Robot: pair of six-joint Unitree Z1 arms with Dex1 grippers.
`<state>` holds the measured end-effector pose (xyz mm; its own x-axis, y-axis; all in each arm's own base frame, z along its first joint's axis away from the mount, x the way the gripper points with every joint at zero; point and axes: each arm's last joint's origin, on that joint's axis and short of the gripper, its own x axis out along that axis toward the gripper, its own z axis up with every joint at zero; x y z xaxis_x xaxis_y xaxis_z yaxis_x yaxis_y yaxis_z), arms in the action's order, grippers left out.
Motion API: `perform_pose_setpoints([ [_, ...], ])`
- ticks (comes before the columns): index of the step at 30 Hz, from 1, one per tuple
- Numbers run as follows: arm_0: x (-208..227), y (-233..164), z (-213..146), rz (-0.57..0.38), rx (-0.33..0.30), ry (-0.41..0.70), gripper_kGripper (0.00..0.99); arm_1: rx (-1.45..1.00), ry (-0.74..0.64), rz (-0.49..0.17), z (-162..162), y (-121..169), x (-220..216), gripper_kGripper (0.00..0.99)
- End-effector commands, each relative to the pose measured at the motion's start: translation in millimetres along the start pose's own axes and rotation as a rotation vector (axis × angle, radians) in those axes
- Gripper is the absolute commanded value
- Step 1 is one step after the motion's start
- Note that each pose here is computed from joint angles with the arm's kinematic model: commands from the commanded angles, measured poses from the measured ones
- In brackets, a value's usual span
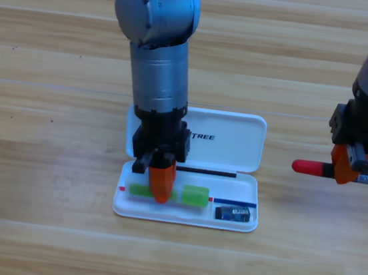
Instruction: Clean up eraser and pencils
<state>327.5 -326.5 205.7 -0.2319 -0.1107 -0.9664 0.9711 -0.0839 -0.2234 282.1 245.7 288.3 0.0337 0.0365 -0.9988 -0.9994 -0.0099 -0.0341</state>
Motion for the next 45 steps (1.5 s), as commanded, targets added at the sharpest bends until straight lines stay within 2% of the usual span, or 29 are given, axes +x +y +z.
perform_pose_setpoints([
  [1,31.2,8.3,5.6,-0.051,-0.027,0.052,0.000,-0.031,0.003,0.021,10.1,9.5,2.2,0.000],
  [2,32.0,8.9,4.8,-0.053,-0.030,0.053,0.000,-0.031,0.003,0.021,10.1,9.5,2.2,0.000],
  [4,32.6,8.8,4.5,-0.057,-0.032,0.057,0.391,-0.031,0.003,0.019,10.6,9.6,1.8,0.000],
  [6,33.4,7.9,4.5,-0.061,-0.034,0.060,0.873,-0.031,0.003,0.019,10.6,9.6,1.8,0.000],
  [7,33.3,8.4,4.0,-0.061,-0.037,0.060,0.979,-0.031,0.003,0.019,10.6,9.6,1.8,0.000],
  [14,32.7,7.5,4.4,-0.061,-0.041,0.061,0.990,-0.034,-0.001,0.014,13.2,12.7,-0.6,0.000],
  [23,11.3,-1.8,2.0,-0.034,-0.054,0.053,0.990,-0.071,-0.015,0.005,35.6,27.9,-7.9,0.000],
  [34,-62.3,-37.3,-9.9,0.138,-0.078,0.011,0.990,-0.091,-0.018,0.000,66.1,36.5,-5.1,0.000],
  [39,-104.3,-71.2,-25.4,0.197,-0.090,-0.021,0.990,-0.100,0.004,-0.002,87.4,35.4,10.7,0.000],
  [45,-164.1,-100.6,-86.5,0.298,-0.162,-0.097,0.990,-0.109,0.035,-0.002,120.7,26.5,43.9,0.000],
])
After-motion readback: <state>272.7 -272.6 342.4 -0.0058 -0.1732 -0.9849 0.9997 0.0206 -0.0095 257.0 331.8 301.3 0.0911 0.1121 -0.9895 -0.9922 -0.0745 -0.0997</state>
